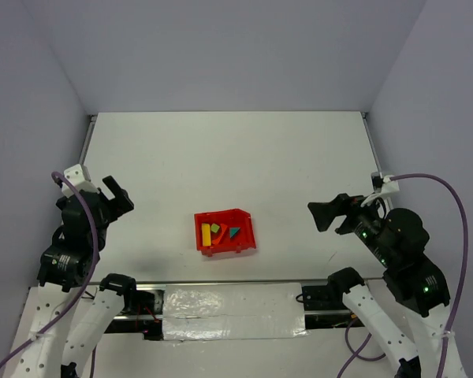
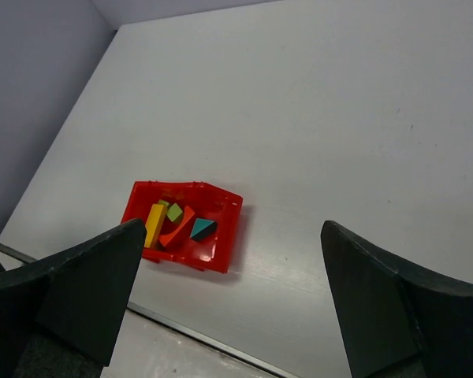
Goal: Build the wood block tower
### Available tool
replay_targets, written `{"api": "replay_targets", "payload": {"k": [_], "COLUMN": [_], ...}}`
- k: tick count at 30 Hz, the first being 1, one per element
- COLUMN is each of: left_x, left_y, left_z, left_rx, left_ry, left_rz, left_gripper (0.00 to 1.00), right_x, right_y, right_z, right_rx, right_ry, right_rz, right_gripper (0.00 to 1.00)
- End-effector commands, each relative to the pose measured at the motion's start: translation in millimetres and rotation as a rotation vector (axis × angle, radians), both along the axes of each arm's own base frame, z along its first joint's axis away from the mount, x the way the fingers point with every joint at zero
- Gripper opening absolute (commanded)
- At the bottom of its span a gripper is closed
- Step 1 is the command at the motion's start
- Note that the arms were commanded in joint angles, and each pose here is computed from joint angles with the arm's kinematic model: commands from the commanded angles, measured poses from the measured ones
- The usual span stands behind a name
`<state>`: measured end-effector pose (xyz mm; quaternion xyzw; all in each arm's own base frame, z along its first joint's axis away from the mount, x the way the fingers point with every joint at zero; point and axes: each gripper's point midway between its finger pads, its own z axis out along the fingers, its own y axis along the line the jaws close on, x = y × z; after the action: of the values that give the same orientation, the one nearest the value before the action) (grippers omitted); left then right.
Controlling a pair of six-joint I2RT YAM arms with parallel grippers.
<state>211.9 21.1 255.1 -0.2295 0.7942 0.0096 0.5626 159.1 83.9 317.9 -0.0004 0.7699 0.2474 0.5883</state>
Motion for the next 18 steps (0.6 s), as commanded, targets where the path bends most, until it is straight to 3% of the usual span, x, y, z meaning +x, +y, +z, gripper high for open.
{"api": "replay_targets", "payload": {"k": [1,8,13,14,15,17,18], "left_x": [5,7,8,9,10,12,14], "left_y": [-2,-2,-4,-4,-5,-6,-6], "left_z": [9,4,4,2,1,0,-3], "left_rx": [-0.010,-0.006,-0.007,-0.006,-0.006,-0.004,-0.001], "left_ry": [-0.037,-0.012,-0.013,-0.008,-0.001,0.009,0.022], "left_rz": [-0.004,-0.001,-0.013,-0.014,-0.017,-0.019,-0.022], "left_gripper": [0.99,0.99,0.99,0.99,0.99,0.99,1.00], "right_x": [9,21,61,71,83,77,88], "right_y": [5,59,118,129,148,189,193], "right_z": [4,15,-26,-29,-58,-75,-91], "right_rx": [-0.012,0.047,0.020,-0.039,-0.116,-0.270,-0.407], "right_ry": [0.032,-0.035,0.145,0.112,0.176,0.188,0.169], "right_rz": [0.009,0.283,0.451,0.469,0.506,0.626,0.623], "right_gripper": [1.00,1.00,1.00,1.00,0.99,0.98,0.94]}}
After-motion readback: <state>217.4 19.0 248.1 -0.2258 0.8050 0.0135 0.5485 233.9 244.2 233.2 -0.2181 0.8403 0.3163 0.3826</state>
